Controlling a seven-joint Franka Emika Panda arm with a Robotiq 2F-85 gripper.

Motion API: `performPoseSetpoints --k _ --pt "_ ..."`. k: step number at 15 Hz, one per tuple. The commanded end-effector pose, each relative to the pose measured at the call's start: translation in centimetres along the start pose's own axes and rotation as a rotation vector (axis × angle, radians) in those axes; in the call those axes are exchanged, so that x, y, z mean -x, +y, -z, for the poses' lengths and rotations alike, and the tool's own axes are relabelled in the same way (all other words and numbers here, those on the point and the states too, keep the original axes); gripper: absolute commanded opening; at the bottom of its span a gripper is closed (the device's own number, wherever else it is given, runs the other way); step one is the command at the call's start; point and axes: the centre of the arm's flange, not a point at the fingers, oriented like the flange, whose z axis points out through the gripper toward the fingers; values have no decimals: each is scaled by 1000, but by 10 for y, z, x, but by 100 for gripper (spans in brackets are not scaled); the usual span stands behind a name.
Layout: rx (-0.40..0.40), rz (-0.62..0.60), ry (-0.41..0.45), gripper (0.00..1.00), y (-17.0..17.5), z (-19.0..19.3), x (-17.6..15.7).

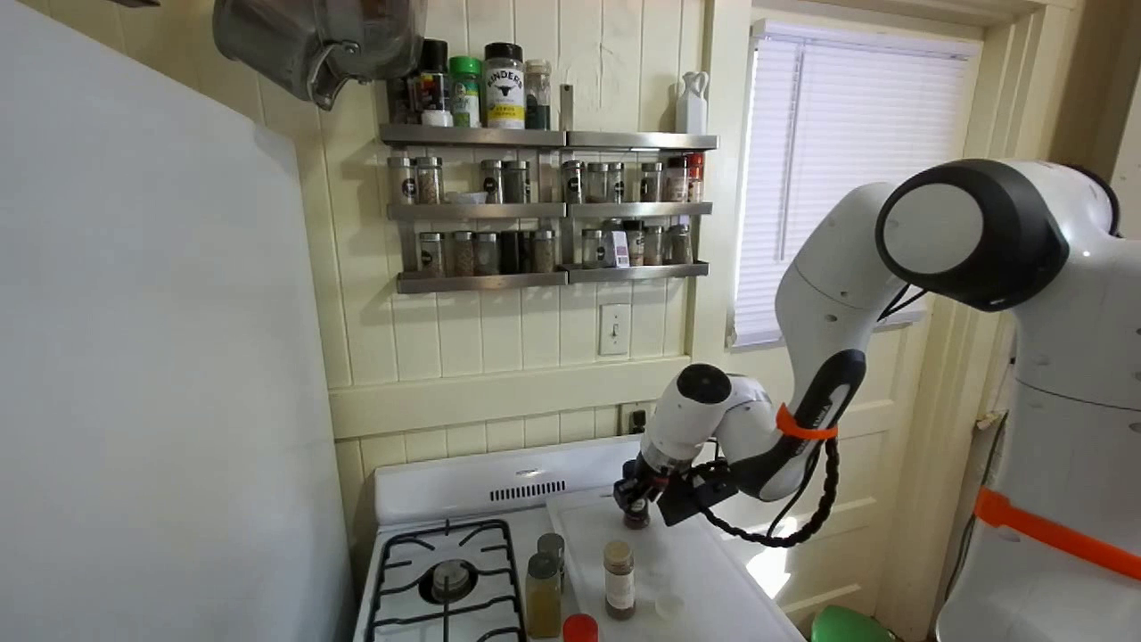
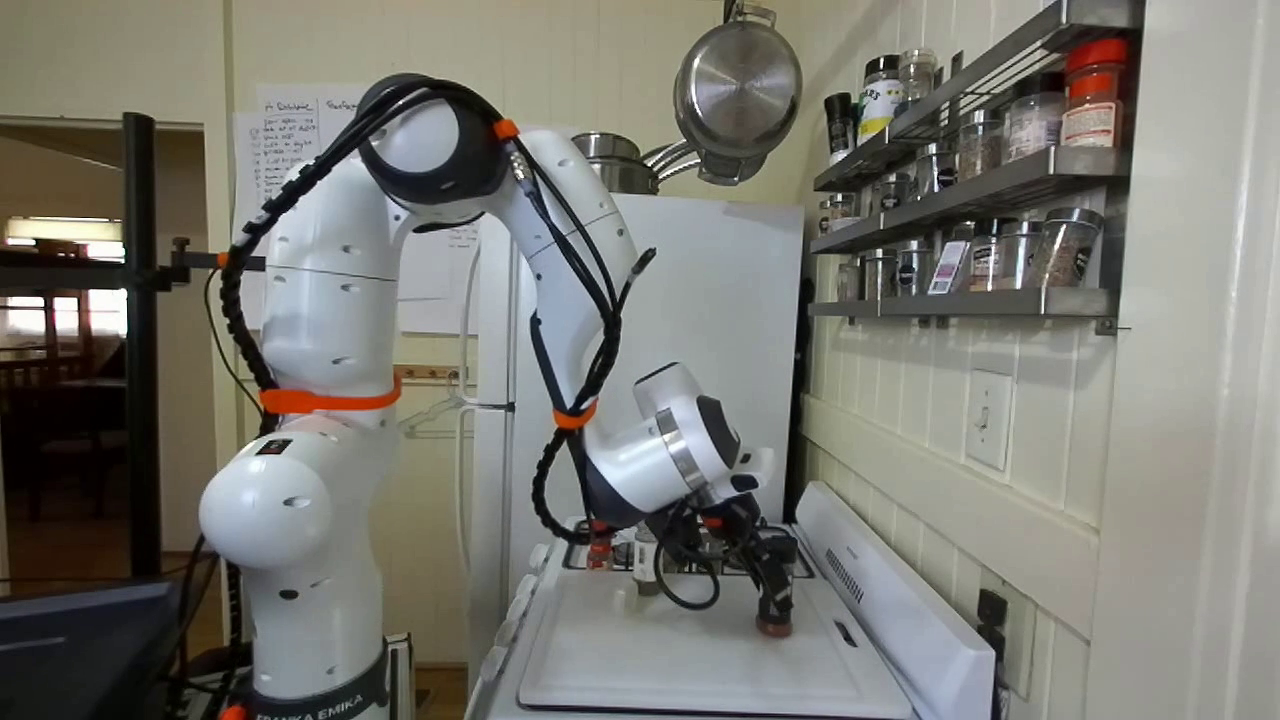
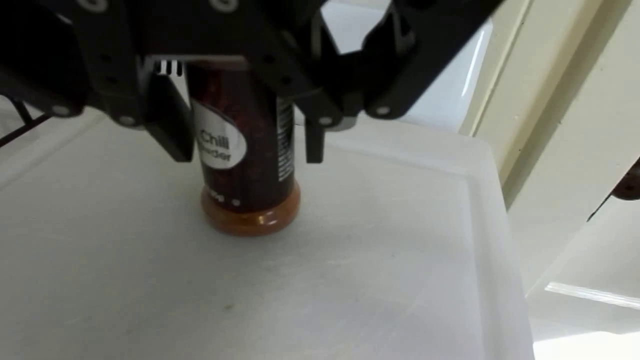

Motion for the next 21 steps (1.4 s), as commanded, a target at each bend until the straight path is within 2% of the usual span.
performPoseSetpoints --k 1,2,3,6,18,21 --pt "-23 -8 1 29 2 -8 1" --pt "-22 -7 2 22 2 -8 0" --pt "-23 -7 2 19 2 -8 -1" --pt "-27 -5 2 16 1 -9 -3" --pt "-31 137 -90 16 -8 23 -26" --pt "-9 167 -126 16 -17 33 -34"
